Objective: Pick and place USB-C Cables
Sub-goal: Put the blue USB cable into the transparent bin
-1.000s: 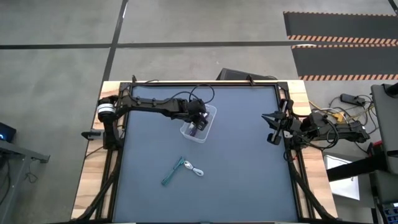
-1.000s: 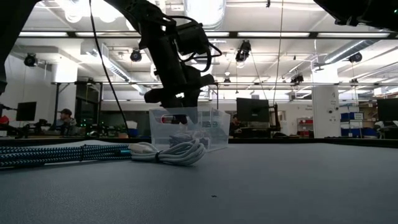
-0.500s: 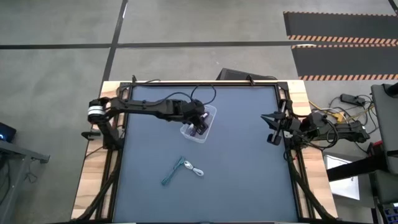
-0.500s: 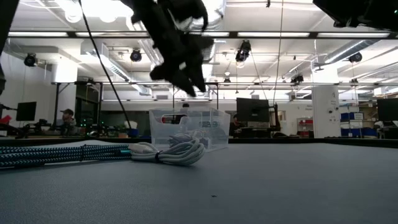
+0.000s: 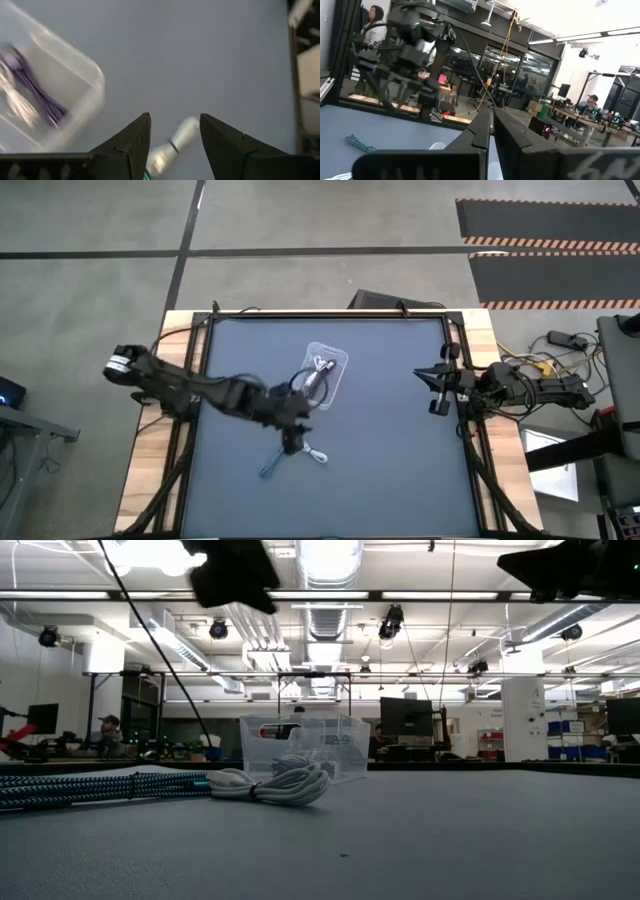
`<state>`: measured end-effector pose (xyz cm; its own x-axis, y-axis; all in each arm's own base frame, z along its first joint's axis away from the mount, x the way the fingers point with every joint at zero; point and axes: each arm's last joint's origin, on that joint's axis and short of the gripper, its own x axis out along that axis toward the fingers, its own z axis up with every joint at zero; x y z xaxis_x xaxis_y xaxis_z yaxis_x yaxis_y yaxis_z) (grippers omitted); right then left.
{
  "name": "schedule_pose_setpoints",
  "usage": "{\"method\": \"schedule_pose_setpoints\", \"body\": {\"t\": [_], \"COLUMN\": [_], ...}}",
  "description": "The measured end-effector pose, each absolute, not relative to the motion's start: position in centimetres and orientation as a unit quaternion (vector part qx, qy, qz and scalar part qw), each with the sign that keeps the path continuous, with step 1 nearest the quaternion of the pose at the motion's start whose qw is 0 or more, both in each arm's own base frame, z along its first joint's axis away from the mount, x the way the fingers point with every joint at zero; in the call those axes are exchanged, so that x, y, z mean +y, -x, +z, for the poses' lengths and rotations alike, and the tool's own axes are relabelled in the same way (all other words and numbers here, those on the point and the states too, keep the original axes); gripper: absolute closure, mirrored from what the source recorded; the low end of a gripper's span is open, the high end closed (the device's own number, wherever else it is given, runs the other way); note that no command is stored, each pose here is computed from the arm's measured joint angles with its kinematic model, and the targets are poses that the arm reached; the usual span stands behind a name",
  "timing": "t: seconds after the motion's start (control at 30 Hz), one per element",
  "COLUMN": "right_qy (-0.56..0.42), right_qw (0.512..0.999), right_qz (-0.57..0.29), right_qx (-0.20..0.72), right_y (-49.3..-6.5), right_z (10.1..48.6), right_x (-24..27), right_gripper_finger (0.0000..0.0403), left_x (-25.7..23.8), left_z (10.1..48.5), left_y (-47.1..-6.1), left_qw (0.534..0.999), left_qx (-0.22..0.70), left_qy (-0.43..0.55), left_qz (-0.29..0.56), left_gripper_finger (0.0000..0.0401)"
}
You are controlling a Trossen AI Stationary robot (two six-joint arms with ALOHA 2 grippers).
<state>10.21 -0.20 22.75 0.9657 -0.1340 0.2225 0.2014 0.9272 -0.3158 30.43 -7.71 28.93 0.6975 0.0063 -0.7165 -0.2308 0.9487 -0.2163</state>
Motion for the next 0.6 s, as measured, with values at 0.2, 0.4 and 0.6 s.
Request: {"method": "schedule_pose_setpoints", "body": {"t": [0.2,0.4,0.6], "right_qy": [0.17,0.168,0.162], "right_qw": [0.977,0.977,0.978], "right_qz": [-0.086,-0.086,-0.085], "right_qx": [-0.099,-0.099,-0.1], "right_y": [-10.2,-10.2,-10.2], "right_z": [22.8,22.8,22.8], "right_x": [-0.2,-0.2,-0.2], "right_gripper_finger": [0.039,0.039,0.039], "left_x": [-10.7,-11.5,-11.6], "left_z": [25.8,21.8,18.6], "left_y": [-28.1,-26.6,-26.6], "left_qw": [0.877,0.83,0.786], "left_qx": [0.431,0.477,0.512], "left_qy": [0.2,0.256,0.293], "left_qz": [0.072,0.132,0.186], "left_gripper_finger": [0.0246,0.0246,0.0246]}}
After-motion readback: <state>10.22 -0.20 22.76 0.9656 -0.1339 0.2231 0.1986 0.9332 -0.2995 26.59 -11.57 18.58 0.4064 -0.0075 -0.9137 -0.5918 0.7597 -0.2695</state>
